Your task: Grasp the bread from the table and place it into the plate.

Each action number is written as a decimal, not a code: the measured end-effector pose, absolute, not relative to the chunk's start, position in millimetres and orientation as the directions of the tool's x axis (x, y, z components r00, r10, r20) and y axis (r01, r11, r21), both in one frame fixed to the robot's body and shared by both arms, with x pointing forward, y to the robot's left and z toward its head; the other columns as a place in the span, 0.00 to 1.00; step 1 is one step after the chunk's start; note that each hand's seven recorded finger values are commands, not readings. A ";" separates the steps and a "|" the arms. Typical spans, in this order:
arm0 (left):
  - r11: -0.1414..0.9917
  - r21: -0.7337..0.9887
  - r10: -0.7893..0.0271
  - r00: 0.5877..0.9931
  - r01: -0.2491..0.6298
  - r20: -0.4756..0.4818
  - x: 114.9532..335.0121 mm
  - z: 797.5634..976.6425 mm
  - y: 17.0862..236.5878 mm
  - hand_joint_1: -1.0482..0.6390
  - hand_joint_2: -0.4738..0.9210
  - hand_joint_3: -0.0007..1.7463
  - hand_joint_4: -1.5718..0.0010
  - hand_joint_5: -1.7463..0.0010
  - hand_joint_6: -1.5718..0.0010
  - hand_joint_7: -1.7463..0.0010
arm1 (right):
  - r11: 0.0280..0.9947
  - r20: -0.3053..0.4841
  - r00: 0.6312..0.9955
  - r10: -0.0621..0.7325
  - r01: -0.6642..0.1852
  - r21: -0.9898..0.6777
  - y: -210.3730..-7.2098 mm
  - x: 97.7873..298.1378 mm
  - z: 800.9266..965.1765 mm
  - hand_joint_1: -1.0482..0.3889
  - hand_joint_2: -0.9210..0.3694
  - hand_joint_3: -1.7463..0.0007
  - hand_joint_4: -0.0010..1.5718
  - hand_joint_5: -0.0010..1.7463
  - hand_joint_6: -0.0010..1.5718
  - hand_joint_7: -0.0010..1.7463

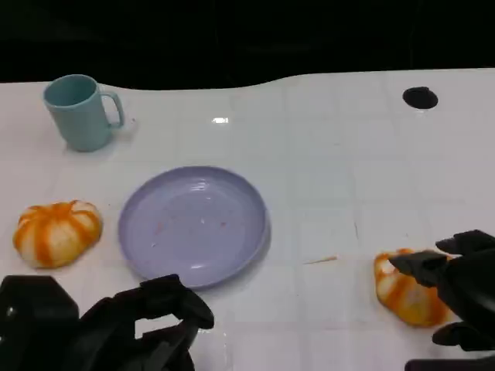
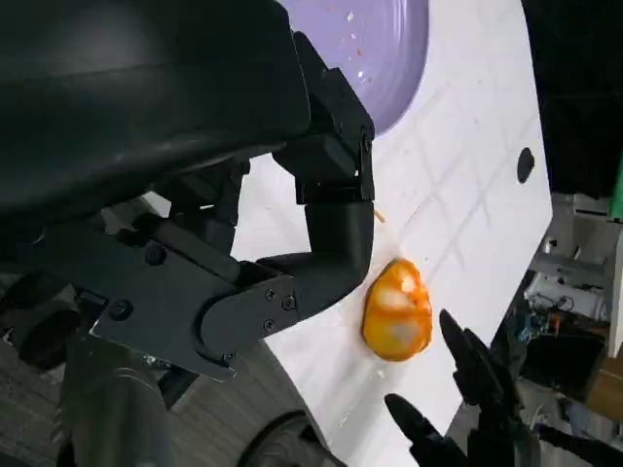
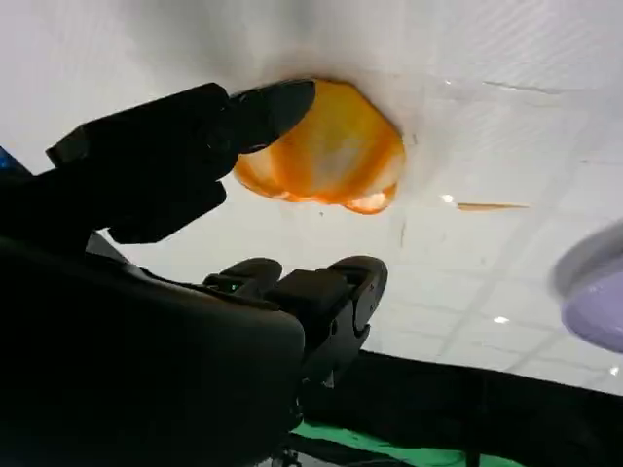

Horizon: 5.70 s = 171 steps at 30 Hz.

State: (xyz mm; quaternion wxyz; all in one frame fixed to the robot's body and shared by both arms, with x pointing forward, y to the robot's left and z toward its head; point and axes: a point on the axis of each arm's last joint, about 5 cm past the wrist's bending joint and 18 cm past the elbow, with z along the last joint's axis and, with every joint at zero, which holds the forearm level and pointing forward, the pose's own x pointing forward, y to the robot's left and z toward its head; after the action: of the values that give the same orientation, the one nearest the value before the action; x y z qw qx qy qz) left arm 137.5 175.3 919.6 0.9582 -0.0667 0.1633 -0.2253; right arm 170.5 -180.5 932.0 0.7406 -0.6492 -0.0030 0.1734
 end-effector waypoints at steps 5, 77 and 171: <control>0.887 -0.213 -0.457 0.844 0.410 -0.282 137.3 919.8 174.2 0.41 0.90 0.45 0.56 0.00 0.61 0.18 | 0.079 -0.255 0.930 0.264 -0.285 -0.955 -177.0 181.7 920.2 0.41 0.06 0.99 0.11 0.16 0.26 0.00; 0.882 -0.213 -0.468 0.836 0.421 -0.286 134.8 924.8 164.8 0.44 0.88 0.50 0.56 0.00 0.62 0.14 | 0.686 0.304 0.850 0.431 -0.089 -0.722 -50.7 258.2 915.6 0.63 0.47 0.26 0.61 1.00 0.44 1.00; 0.888 -0.204 -0.455 0.845 0.411 -0.280 137.2 924.6 164.5 0.43 0.87 0.51 0.58 0.00 0.63 0.15 | 0.782 0.257 0.830 0.494 -0.295 -0.550 -129.9 191.1 934.5 0.63 0.34 0.43 0.45 0.89 0.47 0.63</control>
State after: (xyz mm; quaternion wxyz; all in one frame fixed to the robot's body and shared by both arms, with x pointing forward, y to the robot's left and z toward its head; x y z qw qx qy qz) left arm 137.2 164.5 924.6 0.9581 -0.0682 0.1623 -0.2261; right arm 191.1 -129.9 934.5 0.9229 -0.2519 -0.1978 0.2137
